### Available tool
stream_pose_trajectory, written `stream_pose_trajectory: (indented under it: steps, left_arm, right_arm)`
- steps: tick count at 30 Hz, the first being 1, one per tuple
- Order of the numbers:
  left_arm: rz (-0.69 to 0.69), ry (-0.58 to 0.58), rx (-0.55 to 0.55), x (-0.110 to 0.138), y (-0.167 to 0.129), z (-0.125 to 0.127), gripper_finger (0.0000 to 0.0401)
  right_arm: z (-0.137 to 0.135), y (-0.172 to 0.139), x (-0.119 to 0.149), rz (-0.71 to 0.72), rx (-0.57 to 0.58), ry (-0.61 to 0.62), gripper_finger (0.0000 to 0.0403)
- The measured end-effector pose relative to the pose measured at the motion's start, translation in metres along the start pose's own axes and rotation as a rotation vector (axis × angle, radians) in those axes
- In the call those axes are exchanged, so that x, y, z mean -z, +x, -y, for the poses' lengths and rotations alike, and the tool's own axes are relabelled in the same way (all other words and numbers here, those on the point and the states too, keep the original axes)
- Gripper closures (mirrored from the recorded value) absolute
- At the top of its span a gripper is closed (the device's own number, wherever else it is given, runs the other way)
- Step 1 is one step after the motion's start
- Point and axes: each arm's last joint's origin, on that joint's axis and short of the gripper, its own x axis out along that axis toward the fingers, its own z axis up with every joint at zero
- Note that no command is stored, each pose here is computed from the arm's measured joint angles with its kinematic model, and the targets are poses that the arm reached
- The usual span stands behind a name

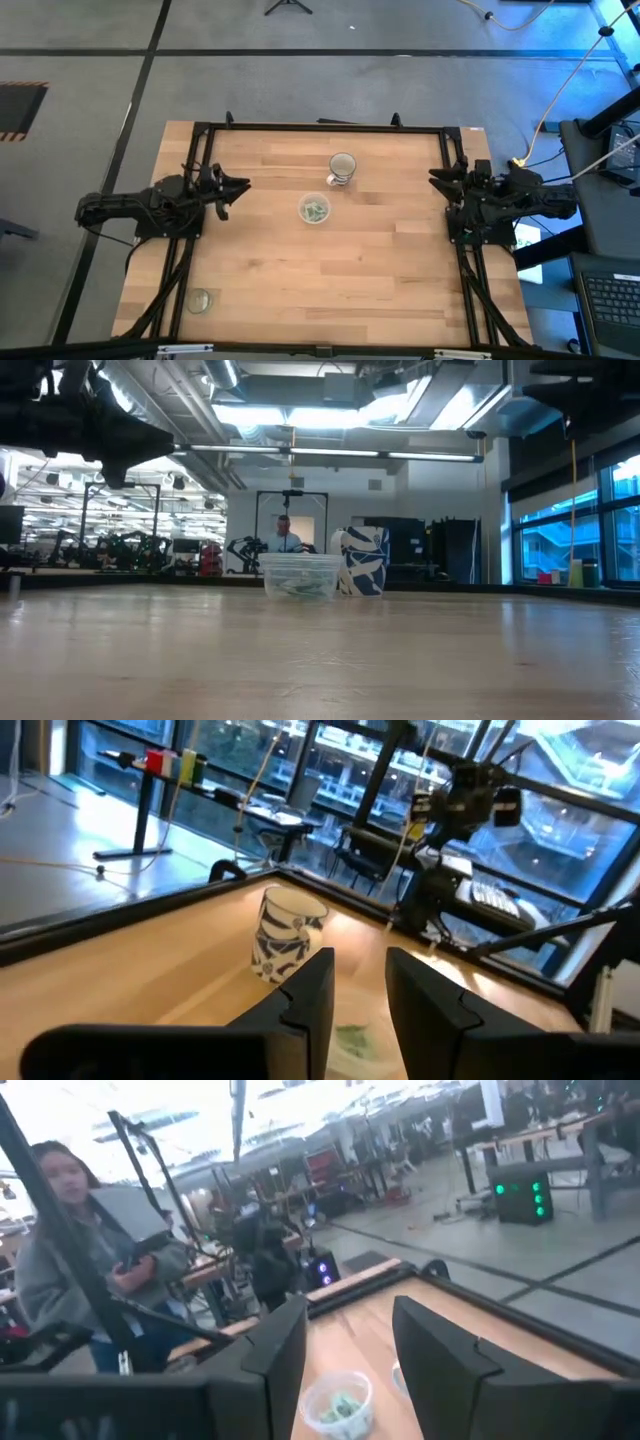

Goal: Pick and place Stevia / Truvia into bins
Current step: Return to Home Position

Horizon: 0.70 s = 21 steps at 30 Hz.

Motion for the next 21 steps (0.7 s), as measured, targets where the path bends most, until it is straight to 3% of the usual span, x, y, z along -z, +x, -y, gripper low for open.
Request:
stream_pose_trajectory:
  steps: [12,21]
  left_arm:
    - [0.018,0.139,-0.092,0.001,0.001,-0.005,0.0313]
    - [0.019,0.143,-0.094,0.001,0.001,-0.005,0.0313]
  right_arm:
    - [0.007,0.014,0.038,-0.041,0.045,-0.043,0.0249]
    - [0.015,0.024,0.078,-0.072,0.055,-0.065,0.0249]
